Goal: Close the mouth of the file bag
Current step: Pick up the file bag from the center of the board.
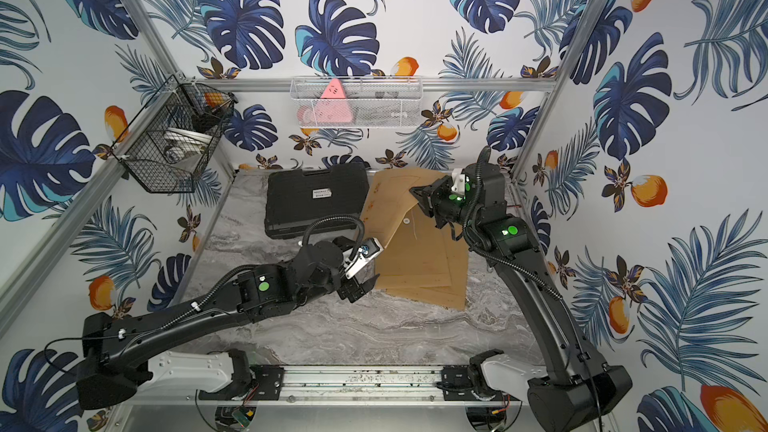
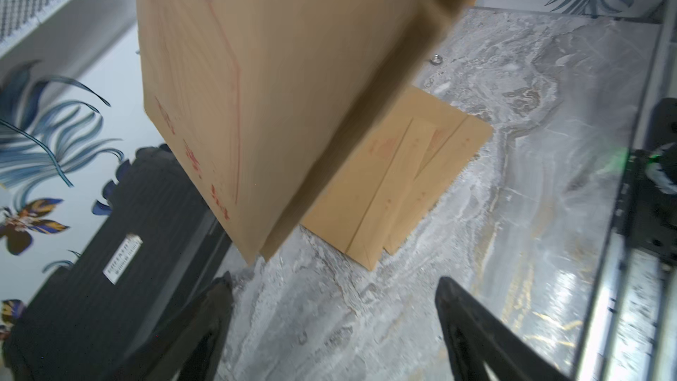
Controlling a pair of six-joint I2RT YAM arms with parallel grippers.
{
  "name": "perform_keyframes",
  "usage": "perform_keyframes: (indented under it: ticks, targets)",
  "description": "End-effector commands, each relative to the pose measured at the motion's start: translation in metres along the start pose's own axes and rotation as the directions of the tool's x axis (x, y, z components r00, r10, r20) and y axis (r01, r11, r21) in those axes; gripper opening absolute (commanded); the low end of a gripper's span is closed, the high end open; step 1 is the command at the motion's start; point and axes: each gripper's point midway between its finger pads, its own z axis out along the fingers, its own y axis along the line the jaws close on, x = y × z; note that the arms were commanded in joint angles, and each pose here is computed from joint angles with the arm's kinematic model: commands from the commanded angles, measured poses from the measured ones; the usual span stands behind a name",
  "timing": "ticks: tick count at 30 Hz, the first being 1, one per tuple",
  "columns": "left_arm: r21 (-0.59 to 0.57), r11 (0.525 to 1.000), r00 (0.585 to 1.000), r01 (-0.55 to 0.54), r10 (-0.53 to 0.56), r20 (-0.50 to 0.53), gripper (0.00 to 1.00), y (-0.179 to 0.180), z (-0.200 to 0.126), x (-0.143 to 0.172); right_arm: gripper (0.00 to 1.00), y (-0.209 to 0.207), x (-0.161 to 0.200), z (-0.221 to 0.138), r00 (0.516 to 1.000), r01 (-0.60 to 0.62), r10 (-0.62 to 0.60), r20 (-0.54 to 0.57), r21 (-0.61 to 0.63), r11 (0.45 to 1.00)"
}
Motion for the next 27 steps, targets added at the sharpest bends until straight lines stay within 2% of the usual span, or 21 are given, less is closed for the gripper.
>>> perform_keyframes:
  ticks: [1,4,7,13,15,18,21,22,24,27]
  targets:
    - [-0.185,0.98,0.988,-0.076,0.099,0.118,0.88,0.028,0.007,-0.039,0.0,0.014,0.004,0.0,1.0,-0.003,0.002,-0.031,-0.039,0.999]
    - [-0.268,0.957,0.982,-0.112,0.148,0.12,0.85,0.04,0.015,-0.054,0.0,0.016,0.004,0.003,0.999,-0.011,0.009,-0.042,-0.046,0.999]
    - [-0.299,0.946,0.971,-0.128,0.18,0.154,0.8,0.044,0.017,-0.067,0.0,0.017,0.006,0.005,0.998,-0.02,0.017,-0.056,-0.052,0.998]
    - [-0.332,0.923,0.953,-0.194,0.258,0.161,0.68,0.05,0.019,-0.069,0.0,0.026,0.003,-0.001,0.998,-0.023,0.019,-0.055,-0.078,0.997]
    - [-0.315,0.923,0.94,-0.22,0.287,0.186,0.55,0.047,0.019,-0.07,0.0,0.029,0.003,-0.003,0.998,-0.022,0.017,-0.054,-0.087,0.996]
    - [-0.313,0.92,0.925,-0.238,0.313,0.216,0.27,0.046,0.018,-0.079,0.0,0.031,0.002,-0.002,0.998,-0.017,0.011,-0.064,-0.098,0.995]
    - [-0.3,0.919,0.92,-0.254,0.325,0.218,0.07,0.045,0.021,-0.087,0.02,0.032,-0.004,-0.002,0.997,-0.022,0.013,-0.074,-0.114,0.993]
    - [-0.307,0.92,0.922,-0.245,0.319,0.219,0.0,0.047,0.021,-0.091,0.07,0.033,-0.01,-0.005,0.997,-0.023,0.014,-0.07,-0.127,0.992]
    - [-0.319,0.922,0.93,-0.22,0.296,0.216,0.0,0.055,0.021,-0.097,0.23,0.032,-0.021,-0.011,0.999,-0.027,0.021,-0.048,-0.136,0.99]
    - [-0.361,0.925,0.953,-0.119,0.209,0.221,0.0,0.077,0.013,-0.109,0.46,0.024,-0.042,-0.024,0.999,-0.043,0.042,-0.012,-0.152,0.987]
